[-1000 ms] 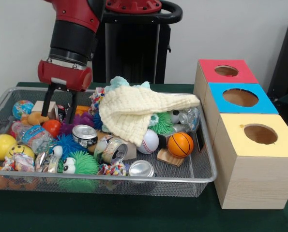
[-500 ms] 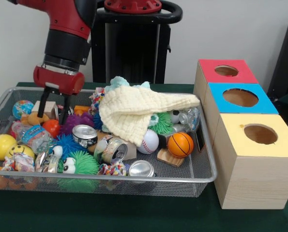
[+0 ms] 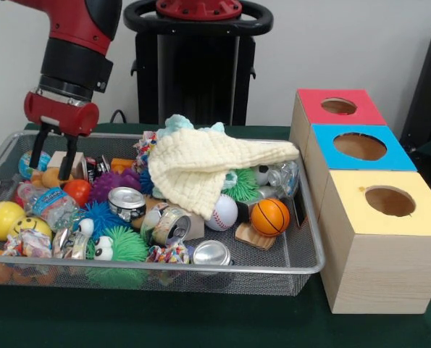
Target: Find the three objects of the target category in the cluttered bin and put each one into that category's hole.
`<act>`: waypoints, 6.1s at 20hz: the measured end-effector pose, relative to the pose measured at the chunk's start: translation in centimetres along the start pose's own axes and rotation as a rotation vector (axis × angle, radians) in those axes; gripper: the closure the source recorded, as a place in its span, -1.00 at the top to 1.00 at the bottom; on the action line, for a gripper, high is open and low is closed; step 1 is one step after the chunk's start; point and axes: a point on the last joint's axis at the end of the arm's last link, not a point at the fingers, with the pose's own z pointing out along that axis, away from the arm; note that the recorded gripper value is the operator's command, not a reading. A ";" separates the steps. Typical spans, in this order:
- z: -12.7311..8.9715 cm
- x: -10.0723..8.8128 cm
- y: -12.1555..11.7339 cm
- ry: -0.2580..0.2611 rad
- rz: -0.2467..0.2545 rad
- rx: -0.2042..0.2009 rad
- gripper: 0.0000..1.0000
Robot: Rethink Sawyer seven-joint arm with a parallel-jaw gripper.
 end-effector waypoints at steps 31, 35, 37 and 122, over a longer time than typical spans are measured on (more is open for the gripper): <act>4.0 8.8 -0.2 0.103 0.010 -0.035 1.00; 4.1 8.9 -0.5 0.098 0.007 -0.036 1.00; 4.0 8.8 -0.7 0.096 0.002 -0.037 1.00; 0.1 5.7 -9.0 0.150 -0.215 0.105 1.00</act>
